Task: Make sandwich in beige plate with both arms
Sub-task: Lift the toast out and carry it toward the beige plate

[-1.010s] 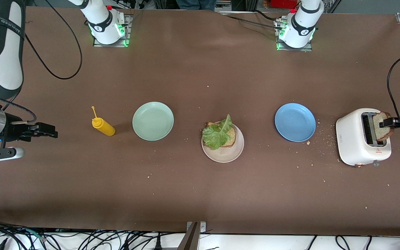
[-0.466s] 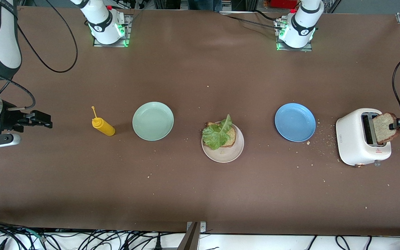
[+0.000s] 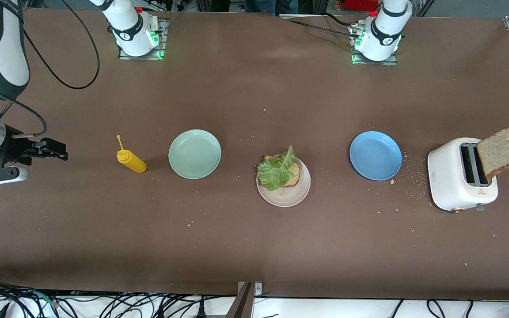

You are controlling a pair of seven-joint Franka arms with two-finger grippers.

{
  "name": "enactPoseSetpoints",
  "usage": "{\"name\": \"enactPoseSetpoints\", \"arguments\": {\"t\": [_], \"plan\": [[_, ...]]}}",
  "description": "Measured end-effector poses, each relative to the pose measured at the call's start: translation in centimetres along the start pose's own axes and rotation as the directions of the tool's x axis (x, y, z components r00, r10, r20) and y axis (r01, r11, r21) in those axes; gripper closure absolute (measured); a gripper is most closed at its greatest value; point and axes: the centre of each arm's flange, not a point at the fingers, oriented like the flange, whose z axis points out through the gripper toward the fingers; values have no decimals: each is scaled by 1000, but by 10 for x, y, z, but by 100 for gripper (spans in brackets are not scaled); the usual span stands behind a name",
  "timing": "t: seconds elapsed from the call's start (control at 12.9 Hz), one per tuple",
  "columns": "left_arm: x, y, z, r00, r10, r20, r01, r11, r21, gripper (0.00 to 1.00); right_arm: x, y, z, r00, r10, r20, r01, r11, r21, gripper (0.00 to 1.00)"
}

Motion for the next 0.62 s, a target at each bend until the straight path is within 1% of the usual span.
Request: {"name": "enactPoseSetpoints", "arguments": {"t": [0.08, 0.16, 0.23, 0.31, 0.47, 0.62], "plan": [[6, 23, -1, 999, 42, 12, -42, 999, -22, 92, -1, 4, 0, 1000, 7, 4, -7, 1000, -1, 0], [16, 49, 1, 996, 88, 7, -87, 994, -72, 92, -4, 9, 0, 1000, 15, 12, -15, 1000, -1, 0], [27, 74, 8, 991, 131, -7, -131, 981, -143, 92, -5, 12, -2, 1000, 21, 16, -21, 1000, -2, 0], [39, 95, 19, 986, 167, -24, -168, 959, -229, 92, -6, 13, -3, 1000, 23, 14, -23, 1000, -2, 0], [69, 134, 55, 974, 223, -34, -218, 895, -389, 92, -6, 13, -3, 1000, 22, 14, -22, 1000, -2, 0], [101, 190, 102, 958, 287, -4, -251, 833, -492, 92, -6, 13, -2, 1000, 22, 15, -22, 1000, -2, 0]]}}
